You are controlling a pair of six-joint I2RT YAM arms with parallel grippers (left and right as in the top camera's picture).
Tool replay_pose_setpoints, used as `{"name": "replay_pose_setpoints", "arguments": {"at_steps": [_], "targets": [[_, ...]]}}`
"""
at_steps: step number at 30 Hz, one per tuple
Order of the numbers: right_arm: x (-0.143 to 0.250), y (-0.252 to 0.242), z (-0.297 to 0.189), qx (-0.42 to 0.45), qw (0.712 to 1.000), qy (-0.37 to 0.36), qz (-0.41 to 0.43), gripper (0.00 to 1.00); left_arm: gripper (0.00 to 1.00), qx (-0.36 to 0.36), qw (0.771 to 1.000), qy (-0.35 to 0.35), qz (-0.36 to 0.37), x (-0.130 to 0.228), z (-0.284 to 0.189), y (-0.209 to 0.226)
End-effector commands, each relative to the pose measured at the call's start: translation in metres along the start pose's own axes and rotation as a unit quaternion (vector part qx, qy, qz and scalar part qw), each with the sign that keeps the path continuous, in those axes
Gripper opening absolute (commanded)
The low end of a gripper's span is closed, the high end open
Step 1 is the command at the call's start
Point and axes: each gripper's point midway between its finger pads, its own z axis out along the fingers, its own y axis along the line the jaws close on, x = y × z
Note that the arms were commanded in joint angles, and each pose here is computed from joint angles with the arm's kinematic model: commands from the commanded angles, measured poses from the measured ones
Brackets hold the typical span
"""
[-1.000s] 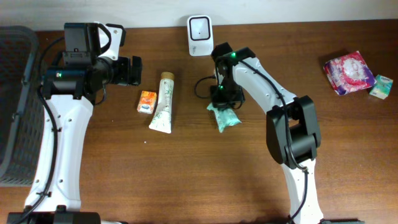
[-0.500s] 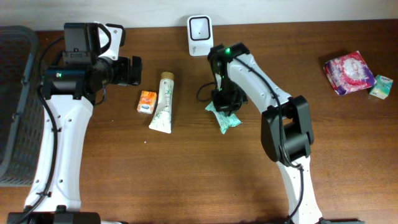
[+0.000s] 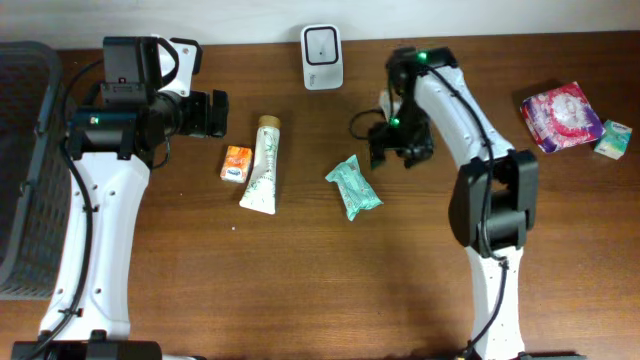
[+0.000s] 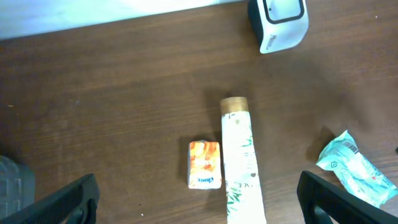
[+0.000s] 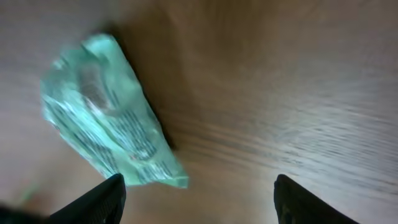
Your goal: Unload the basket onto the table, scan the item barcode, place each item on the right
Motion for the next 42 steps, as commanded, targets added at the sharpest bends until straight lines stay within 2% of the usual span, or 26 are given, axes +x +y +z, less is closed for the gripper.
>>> {"name": "replay_pose_setpoints", "arguments": {"at_steps": [1,6,7,8,10,12,16,18,19,21,23,24,31,33,36,42], "targets": [[0.016,0.036,0.023,-0.154,0.984,0.024,-0.085,0.71,0.99,-0.001,1.0,-0.007,-0.004,-0.004,-0.004,0.0],[0.033,0.039,0.057,-0.181,0.979,0.052,-0.077,0.58,0.99,-0.001,1.0,-0.007,-0.004,-0.004,-0.004,0.0],[0.036,0.041,0.062,-0.185,0.978,0.057,-0.077,0.46,0.99,-0.001,1.0,-0.007,-0.004,-0.004,-0.004,0.0],[0.039,0.043,0.072,-0.184,0.978,0.061,-0.082,0.4,0.99,-0.001,1.0,-0.007,-0.004,-0.004,-0.004,0.0],[0.04,0.049,0.078,-0.18,0.978,0.062,-0.083,0.13,0.99,-0.001,1.0,-0.007,-0.004,-0.004,-0.004,0.0],[0.028,0.052,0.076,-0.177,0.982,0.047,-0.043,0.04,0.99,-0.001,1.0,-0.007,-0.004,-0.004,-0.004,0.0],[-0.031,0.088,-0.01,-0.193,0.97,-0.083,-0.126,0.04,0.99,-0.001,1.0,-0.007,-0.004,-0.004,-0.004,0.0],[-0.049,0.123,-0.061,-0.177,0.937,-0.169,-0.248,0.04,0.99,-0.001,1.0,-0.007,-0.004,-0.004,-0.004,0.0],[-0.057,0.137,-0.078,-0.13,0.924,-0.206,-0.293,0.04,0.99,-0.001,1.0,-0.007,-0.004,-0.004,-0.004,0.0],[-0.067,0.145,-0.089,-0.027,0.912,-0.24,-0.331,0.04,0.99,-0.001,1.0,-0.007,-0.004,-0.004,-0.004,0.0],[-0.061,0.163,-0.081,0.003,0.891,-0.234,-0.389,0.04,0.99,-0.001,1.0,-0.007,-0.004,-0.004,-0.004,0.0],[-0.06,0.166,-0.08,0.007,0.889,-0.233,-0.394,0.04,0.99,-0.001,1.0,-0.007,-0.004,-0.004,-0.004,0.0],[-0.052,0.145,-0.077,0.005,0.905,-0.205,-0.373,0.04,0.99,-0.001,1.0,-0.007,-0.004,-0.004,-0.004,0.0],[-0.044,0.145,-0.078,-0.039,0.909,-0.193,-0.368,0.04,0.99,-0.001,1.0,-0.007,-0.004,-0.004,-0.004,0.0],[-0.019,0.161,-0.084,-0.136,0.871,-0.178,-0.437,0.04,0.99,-0.001,1.0,-0.007,-0.004,-0.004,-0.004,0.0],[-0.02,0.16,-0.084,-0.132,0.872,-0.177,-0.436,0.04,0.99,-0.001,1.0,-0.007,-0.004,-0.004,-0.004,0.0]]}}
